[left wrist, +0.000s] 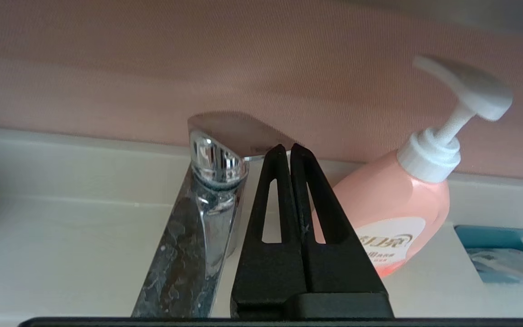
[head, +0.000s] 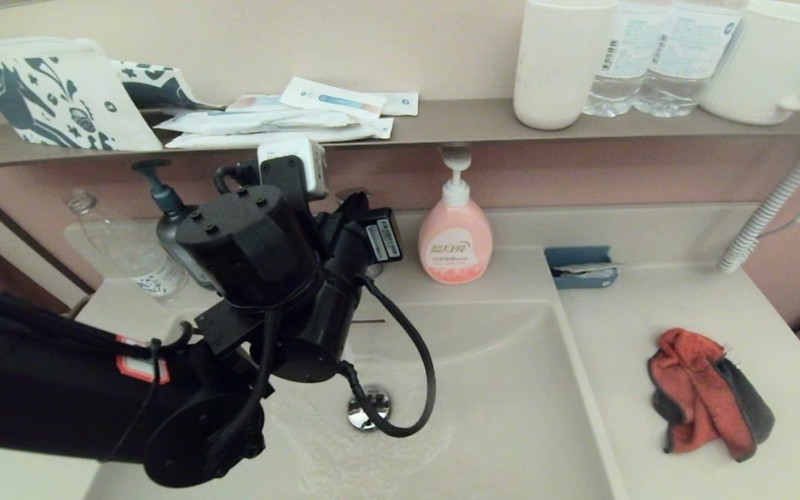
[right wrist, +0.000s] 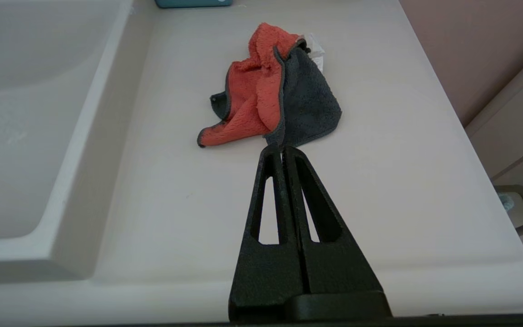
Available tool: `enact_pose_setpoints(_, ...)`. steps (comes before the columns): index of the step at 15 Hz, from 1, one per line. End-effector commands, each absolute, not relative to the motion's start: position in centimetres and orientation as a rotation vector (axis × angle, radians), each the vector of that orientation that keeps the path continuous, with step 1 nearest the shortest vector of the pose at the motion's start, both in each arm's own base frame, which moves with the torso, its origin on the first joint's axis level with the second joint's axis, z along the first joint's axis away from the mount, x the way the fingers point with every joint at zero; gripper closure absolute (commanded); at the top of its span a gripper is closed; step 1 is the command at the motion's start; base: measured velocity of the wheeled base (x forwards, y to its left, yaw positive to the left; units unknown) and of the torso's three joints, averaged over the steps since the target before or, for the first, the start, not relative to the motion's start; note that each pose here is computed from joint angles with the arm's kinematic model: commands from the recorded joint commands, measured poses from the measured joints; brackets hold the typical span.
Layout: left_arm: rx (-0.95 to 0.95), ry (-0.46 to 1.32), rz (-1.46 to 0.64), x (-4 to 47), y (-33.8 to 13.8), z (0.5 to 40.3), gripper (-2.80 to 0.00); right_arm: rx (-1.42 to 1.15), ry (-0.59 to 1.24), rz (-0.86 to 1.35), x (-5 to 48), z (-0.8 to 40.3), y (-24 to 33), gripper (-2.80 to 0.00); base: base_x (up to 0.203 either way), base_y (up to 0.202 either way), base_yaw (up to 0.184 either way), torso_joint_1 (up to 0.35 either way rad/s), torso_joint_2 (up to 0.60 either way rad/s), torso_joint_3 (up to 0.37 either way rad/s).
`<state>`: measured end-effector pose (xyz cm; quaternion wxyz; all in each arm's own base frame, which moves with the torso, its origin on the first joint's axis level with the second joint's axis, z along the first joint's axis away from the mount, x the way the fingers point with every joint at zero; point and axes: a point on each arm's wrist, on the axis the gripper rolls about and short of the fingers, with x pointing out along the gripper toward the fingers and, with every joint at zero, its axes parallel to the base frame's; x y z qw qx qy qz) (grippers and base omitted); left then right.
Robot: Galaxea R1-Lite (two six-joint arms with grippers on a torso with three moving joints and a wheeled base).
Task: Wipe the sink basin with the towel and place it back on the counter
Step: Turn off the faucet
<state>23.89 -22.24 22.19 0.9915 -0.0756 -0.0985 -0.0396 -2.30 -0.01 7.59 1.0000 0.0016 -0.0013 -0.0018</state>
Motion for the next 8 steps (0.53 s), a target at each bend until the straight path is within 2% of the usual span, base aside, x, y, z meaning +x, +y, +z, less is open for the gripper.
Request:
enact_pose_setpoints(1, -0.155, -0.210, -0.073, 23.9, -22.2, 22.6, 0.00, 0.003, -0.002, -0.003, -2.3, 7.6, 0.0, 0.00, 0.000, 0.000, 0.000, 0.000, 0.00, 0.000)
enact_pose_setpoints(8, -0.122, -0.250, -0.041, 24.9, -21.8, 23.8, 0.00, 0.003, -0.002, -0.003, -2.3, 7.6, 0.0, 0.00, 0.000, 0.000, 0.000, 0.000, 0.00, 0.000)
